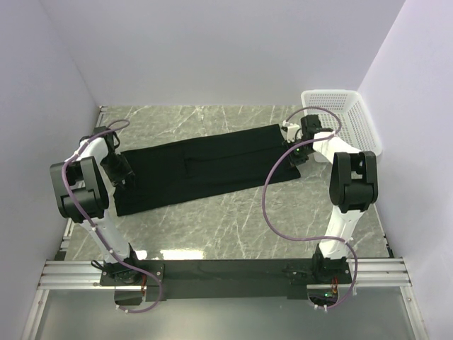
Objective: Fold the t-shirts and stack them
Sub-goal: Fold the tshirt
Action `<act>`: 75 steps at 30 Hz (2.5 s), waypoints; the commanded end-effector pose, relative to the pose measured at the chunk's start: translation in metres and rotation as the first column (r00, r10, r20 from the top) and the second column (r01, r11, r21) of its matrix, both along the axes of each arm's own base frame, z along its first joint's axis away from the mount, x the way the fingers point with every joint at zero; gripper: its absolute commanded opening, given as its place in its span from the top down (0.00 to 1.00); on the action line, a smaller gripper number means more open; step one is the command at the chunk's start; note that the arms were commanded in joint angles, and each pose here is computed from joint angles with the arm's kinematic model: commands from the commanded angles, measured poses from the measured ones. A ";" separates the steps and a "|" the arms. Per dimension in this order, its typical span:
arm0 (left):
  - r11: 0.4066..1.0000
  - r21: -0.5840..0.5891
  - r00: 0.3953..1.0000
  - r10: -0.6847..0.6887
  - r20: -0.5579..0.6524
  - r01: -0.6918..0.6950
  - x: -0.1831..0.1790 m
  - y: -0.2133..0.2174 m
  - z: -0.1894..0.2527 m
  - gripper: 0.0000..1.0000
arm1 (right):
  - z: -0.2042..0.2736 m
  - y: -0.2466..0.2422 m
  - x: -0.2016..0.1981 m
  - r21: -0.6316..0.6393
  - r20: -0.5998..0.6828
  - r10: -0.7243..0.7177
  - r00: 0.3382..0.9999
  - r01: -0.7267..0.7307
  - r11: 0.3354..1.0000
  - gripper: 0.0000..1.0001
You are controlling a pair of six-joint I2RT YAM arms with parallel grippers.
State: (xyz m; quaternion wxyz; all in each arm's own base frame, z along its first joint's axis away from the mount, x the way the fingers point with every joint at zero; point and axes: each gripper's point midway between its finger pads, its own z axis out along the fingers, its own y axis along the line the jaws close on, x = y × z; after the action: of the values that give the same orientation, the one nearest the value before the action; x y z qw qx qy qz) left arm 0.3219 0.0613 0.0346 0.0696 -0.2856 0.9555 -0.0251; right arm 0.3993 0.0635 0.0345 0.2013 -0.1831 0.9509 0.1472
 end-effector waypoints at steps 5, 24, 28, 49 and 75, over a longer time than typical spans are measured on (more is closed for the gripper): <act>0.999 0.002 0.999 -0.032 -0.011 0.032 -0.005 -0.004 -0.001 0.66 | 0.023 -0.001 0.006 0.010 0.067 -0.005 0.998 0.005 1.000 0.80; 0.980 0.186 0.998 0.067 0.018 -0.069 0.010 0.032 0.011 0.99 | 0.004 -0.008 -0.003 -0.026 0.021 -0.016 1.000 0.016 1.000 0.80; 0.979 0.190 0.997 0.069 0.027 -0.073 0.014 0.033 0.006 0.95 | 0.002 -0.011 -0.002 -0.037 0.014 -0.021 1.000 0.021 0.999 0.80; 0.958 0.208 0.888 0.085 0.452 -0.198 0.048 0.041 0.133 0.29 | 0.037 -0.007 0.009 -0.043 0.121 0.028 0.992 -0.023 0.999 0.80; 0.890 -0.453 0.926 0.126 0.357 0.053 -0.013 -0.134 0.039 0.41 | 0.029 0.134 -0.025 0.216 -0.012 0.381 0.924 -0.370 0.904 0.78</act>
State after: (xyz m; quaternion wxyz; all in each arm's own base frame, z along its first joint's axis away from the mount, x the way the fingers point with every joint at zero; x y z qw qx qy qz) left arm 0.2879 -0.0670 0.0709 0.1570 -0.2990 0.9006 -0.2738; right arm 0.3688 0.1911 0.0571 0.1647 -0.3497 0.8791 0.2790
